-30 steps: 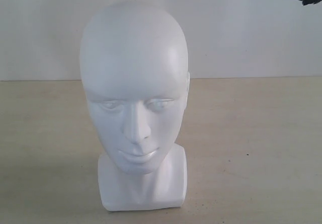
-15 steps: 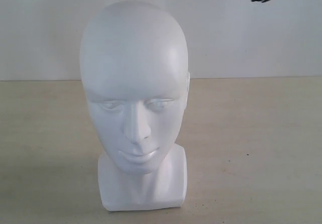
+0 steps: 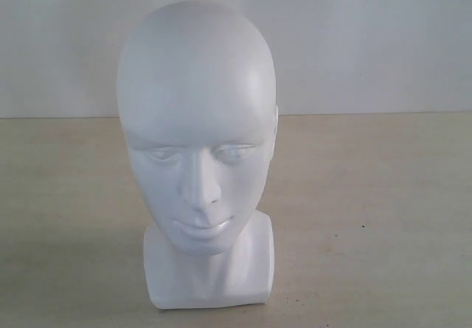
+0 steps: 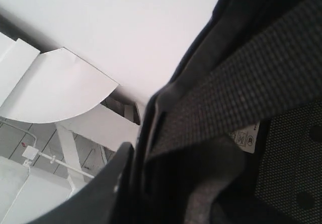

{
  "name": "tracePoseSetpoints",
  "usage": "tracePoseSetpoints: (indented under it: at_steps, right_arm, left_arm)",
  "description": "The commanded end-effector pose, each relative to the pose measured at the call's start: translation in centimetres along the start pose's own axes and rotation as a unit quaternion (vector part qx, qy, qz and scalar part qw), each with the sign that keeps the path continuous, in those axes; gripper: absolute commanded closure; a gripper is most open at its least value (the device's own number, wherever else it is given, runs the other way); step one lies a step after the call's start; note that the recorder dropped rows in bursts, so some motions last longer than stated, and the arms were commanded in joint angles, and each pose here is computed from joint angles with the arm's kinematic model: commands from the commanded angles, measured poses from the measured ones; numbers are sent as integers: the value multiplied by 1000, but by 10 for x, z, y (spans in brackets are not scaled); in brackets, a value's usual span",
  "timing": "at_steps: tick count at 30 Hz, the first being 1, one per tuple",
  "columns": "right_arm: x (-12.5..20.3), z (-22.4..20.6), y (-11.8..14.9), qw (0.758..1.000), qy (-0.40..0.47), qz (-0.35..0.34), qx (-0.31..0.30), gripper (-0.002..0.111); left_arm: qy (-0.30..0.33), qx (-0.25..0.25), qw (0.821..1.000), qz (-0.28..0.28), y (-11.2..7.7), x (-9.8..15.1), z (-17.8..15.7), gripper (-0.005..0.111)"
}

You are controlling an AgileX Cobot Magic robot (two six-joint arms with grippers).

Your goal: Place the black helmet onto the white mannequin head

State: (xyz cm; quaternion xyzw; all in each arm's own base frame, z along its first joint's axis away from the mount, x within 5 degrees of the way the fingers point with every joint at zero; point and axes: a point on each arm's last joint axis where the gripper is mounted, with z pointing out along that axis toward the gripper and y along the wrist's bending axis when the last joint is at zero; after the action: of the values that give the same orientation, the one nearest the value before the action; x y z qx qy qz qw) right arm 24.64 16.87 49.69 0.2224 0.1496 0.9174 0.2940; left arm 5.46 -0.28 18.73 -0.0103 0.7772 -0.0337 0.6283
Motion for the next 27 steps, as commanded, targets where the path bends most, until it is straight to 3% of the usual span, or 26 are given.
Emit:
tracePoseSetpoints:
  at_steps: [1, 17, 27]
  right_arm:
    - [8, 3, 8, 997, 42, 27, -51, 108]
    - [-6, -29, -29, 998, 30, 41, 31, 108]
    - [2, -36, -40, 997, 37, 52, 49, 108]
  left_arm:
    - [-1, 0, 1000, -4, 0, 1, 0, 102]
    - [-1, 0, 1000, -4, 0, 1, 0, 102]
    - [-1, 0, 1000, -4, 0, 1, 0, 102]
